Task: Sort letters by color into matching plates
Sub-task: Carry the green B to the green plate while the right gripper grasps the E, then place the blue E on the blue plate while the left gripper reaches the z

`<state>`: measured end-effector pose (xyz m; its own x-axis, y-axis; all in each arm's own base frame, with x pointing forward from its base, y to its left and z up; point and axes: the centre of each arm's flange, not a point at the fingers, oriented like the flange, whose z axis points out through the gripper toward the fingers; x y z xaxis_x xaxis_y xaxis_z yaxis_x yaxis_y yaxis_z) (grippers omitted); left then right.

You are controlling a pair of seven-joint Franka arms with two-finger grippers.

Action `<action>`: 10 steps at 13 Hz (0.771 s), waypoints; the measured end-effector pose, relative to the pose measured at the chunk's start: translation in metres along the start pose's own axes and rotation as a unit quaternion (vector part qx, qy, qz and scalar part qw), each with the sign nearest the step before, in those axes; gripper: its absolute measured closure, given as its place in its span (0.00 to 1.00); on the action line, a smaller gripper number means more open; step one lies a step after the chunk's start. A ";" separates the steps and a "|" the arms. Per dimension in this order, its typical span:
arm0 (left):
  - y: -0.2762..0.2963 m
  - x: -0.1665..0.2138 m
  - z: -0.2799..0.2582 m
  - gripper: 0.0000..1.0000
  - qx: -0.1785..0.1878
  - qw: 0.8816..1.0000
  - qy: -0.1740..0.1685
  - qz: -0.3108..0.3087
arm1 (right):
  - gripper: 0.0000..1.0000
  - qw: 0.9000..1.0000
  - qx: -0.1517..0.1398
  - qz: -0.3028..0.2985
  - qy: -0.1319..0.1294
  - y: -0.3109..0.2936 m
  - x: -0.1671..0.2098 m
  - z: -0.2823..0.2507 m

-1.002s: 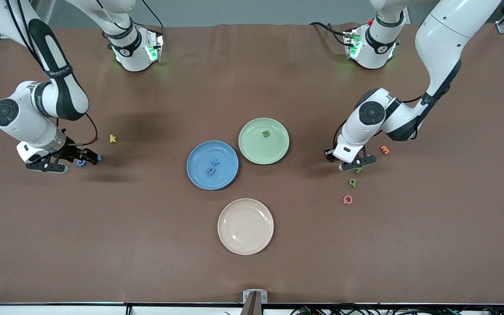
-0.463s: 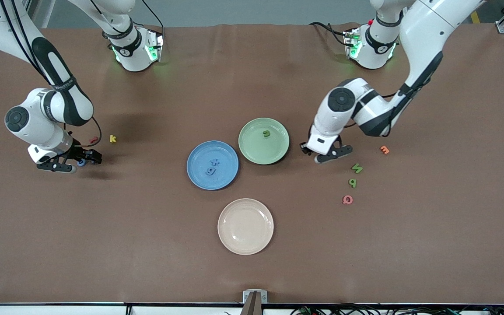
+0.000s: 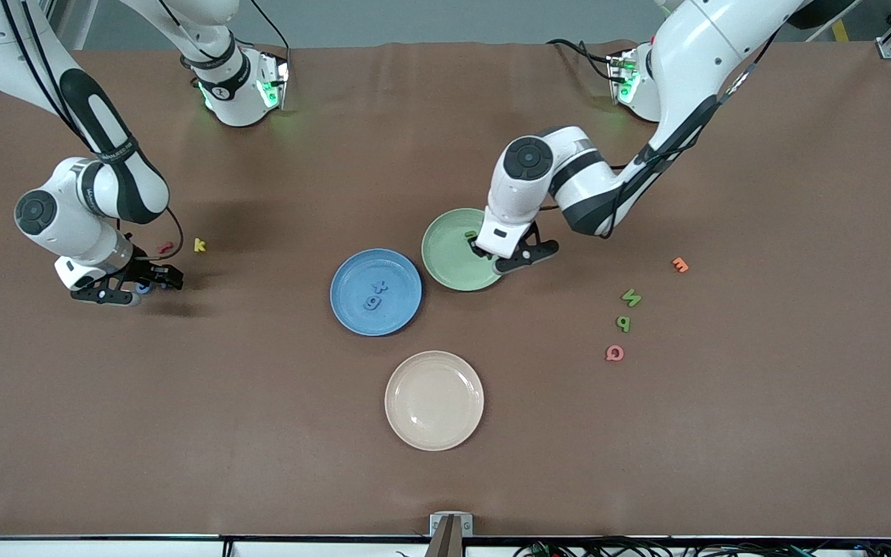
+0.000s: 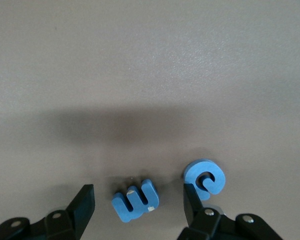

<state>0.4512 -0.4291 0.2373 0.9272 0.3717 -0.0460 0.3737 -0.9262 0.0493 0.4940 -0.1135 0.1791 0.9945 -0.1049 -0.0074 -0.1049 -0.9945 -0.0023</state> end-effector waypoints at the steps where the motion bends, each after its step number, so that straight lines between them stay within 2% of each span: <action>1: 0.004 0.000 0.012 0.64 0.006 1.000 -0.001 -0.001 | 0.19 1.000 0.000 0.000 -0.001 -0.001 -0.001 0.001; 4: 0.009 -0.009 0.039 0.64 0.025 1.000 -0.003 0.001 | 0.19 1.000 0.001 -0.001 -0.006 -0.002 -0.004 0.004; 7: 0.010 -0.010 0.040 0.64 0.025 1.000 -0.002 0.001 | 0.22 1.000 0.002 -0.002 -0.008 -0.003 -0.006 0.006; 8: 0.011 -0.008 0.039 0.57 0.023 1.000 -0.001 0.000 | 0.22 1.000 0.002 -0.002 -0.009 -0.003 -0.006 0.007; 10: 0.011 -0.004 0.036 0.36 0.023 1.000 0.001 -0.003 | 0.43 1.000 0.003 -0.003 -0.011 -0.004 -0.007 0.008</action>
<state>0.4511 -0.4432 0.2026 0.9250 0.3775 -0.0441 0.3780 -0.9258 0.0034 0.4875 -0.1083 0.1709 0.9947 -0.0990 -0.0287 -0.0993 -0.9950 -0.0077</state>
